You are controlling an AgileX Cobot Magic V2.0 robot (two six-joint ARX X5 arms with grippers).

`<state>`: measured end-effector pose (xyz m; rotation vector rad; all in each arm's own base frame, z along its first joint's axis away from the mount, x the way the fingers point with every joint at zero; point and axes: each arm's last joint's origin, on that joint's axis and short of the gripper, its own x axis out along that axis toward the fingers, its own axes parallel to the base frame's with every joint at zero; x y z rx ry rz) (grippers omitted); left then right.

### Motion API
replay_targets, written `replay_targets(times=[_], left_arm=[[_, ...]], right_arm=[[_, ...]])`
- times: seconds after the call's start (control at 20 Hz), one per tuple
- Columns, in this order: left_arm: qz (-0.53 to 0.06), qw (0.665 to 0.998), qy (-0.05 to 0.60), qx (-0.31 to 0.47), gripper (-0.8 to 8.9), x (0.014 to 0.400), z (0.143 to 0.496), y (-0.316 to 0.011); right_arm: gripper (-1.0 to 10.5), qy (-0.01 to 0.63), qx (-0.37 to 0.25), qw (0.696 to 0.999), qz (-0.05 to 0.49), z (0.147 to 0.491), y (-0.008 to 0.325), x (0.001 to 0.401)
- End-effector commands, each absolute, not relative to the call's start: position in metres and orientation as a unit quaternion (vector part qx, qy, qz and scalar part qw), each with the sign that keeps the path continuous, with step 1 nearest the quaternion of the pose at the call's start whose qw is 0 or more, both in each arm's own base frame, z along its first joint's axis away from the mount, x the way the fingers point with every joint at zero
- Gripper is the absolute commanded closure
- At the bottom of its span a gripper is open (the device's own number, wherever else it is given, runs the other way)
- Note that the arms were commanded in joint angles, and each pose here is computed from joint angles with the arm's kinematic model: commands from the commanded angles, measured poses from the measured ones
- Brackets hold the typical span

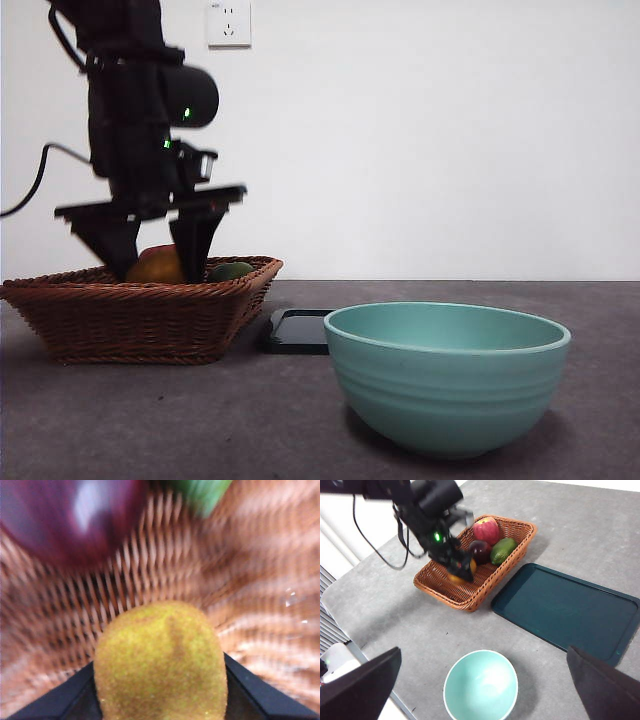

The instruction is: Pick up the wifruite, put it on the bowl, pick up the plate, put it on desk

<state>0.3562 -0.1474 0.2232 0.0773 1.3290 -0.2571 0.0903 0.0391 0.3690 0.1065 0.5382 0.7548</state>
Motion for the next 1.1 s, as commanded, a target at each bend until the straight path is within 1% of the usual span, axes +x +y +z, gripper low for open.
replay_targets(times=[0.05,0.25,0.45,0.6,0.75,0.9,1.1], left_arm=[[-0.125,0.779,0.614,0.038,6.32,0.36,0.244,-0.152],[-0.14,0.779,0.609,0.048,6.32,0.342,0.281,-0.159],[-0.166,0.78,0.599,0.064,6.32,0.309,0.313,-0.167],[-0.199,0.783,0.584,0.082,6.32,0.282,0.332,-0.18],[-0.235,0.778,0.573,0.105,6.32,0.26,0.34,-0.201],[-0.267,0.763,0.574,0.131,6.32,0.239,0.338,-0.224],[-0.308,0.755,0.559,0.149,6.32,0.216,0.335,-0.255]], right_arm=[[2.9,0.249,0.049,0.894,0.368,0.374,0.04,0.09],[2.9,0.249,0.049,0.894,0.368,0.374,0.04,0.09],[2.9,0.249,0.049,0.894,0.368,0.374,0.04,0.09],[2.9,0.249,0.049,0.894,0.368,0.374,0.04,0.09],[2.9,0.249,0.049,0.894,0.368,0.374,0.04,0.09],[2.9,0.247,0.049,0.895,0.369,0.375,0.039,0.089],[2.9,0.241,0.049,0.896,0.37,0.376,0.038,0.086]])
